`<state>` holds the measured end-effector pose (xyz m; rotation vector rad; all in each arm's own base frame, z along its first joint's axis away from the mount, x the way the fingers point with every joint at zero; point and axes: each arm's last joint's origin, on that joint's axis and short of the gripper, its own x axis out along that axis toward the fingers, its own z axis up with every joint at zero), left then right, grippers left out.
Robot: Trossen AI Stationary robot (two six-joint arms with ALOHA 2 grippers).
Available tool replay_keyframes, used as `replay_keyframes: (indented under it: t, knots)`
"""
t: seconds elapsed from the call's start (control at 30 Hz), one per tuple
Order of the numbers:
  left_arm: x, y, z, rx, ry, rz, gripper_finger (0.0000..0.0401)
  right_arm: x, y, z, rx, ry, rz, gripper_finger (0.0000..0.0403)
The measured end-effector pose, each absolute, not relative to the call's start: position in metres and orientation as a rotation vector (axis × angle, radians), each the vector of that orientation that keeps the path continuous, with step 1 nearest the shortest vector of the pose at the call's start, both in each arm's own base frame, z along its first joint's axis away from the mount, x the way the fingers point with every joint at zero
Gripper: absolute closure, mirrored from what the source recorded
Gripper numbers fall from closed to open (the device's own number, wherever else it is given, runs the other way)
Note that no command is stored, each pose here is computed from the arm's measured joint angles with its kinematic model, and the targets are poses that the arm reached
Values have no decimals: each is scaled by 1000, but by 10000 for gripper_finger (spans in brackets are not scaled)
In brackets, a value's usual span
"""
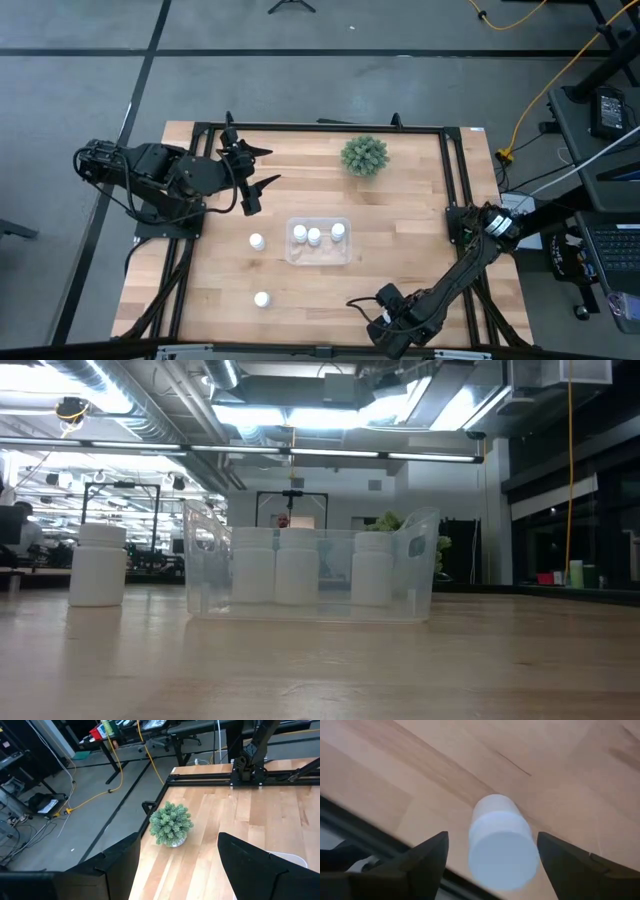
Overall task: Pick and place pill bottles into a basket
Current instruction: Put the white medicine bottle into the transparent bin
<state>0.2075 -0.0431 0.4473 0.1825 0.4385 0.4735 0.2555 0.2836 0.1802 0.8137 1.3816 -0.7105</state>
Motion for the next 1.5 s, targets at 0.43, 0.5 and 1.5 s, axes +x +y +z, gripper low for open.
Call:
replay_keyframes:
  t: [0.43, 0.5, 1.5]
  knots:
    - [208, -44, 447, 175, 443, 446, 142, 258, 284, 175, 806, 1375, -722, 206]
    - [208, -44, 447, 174, 444, 441, 142, 259, 285, 177, 810, 1374, -715, 234]
    - [208, -47, 463, 242, 319, 409, 142, 383, 156, 312, 401, 1073, -408, 235]
